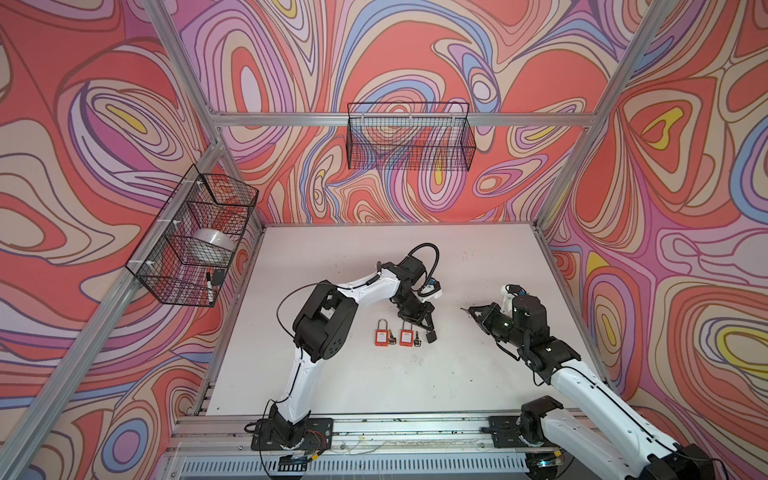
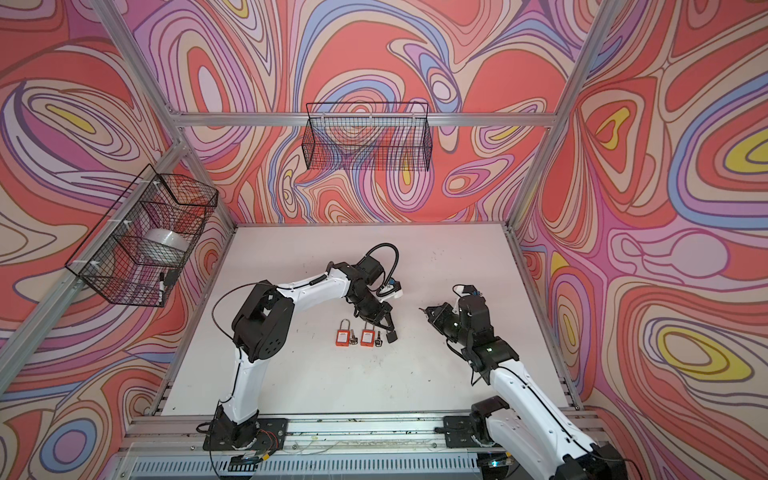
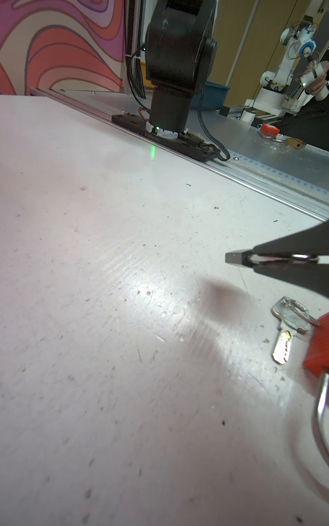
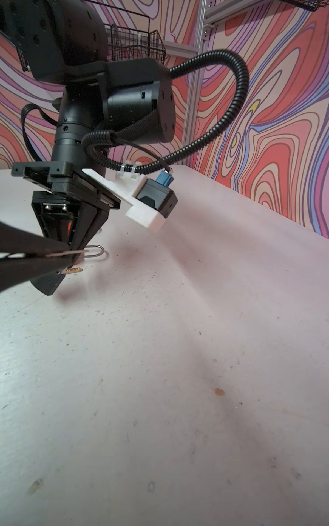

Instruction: Lock with the key

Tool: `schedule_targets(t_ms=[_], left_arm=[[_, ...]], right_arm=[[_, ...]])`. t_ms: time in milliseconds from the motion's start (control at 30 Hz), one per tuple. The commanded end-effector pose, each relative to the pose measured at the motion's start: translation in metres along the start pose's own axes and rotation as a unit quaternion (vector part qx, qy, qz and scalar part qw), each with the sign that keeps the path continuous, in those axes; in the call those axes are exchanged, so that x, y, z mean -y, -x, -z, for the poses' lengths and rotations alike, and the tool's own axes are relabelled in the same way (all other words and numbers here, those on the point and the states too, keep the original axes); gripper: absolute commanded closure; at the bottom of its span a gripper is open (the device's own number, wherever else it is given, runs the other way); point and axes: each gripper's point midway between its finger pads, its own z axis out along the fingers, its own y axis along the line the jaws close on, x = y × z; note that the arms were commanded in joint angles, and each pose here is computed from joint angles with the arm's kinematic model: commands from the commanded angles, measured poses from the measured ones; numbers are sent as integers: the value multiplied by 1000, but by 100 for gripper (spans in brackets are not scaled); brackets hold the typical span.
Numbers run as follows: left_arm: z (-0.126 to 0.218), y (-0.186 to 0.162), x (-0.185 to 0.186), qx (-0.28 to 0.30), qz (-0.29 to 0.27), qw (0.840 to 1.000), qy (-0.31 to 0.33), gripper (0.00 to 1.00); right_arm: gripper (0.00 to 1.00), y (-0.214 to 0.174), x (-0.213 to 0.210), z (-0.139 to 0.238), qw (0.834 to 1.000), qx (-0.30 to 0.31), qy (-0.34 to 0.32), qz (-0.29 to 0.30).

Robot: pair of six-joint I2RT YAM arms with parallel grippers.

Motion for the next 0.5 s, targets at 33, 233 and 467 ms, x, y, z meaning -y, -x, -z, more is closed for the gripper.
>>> schedule_targets(t_ms=[33,233,467], left_arm=[[-6,-10,0,-33,-9,999,1,100],[-14,-11,-7,-42,-12,999,8,100],[-19,-10,-16,-51,-11,998,23,93]], right_arm=[[100,-1,6,-1,1000,-1,-7,1],[100,-3,6,-2,1000,-5,-7,1],[100,-3,5,-1,1000,-5,-5,3]])
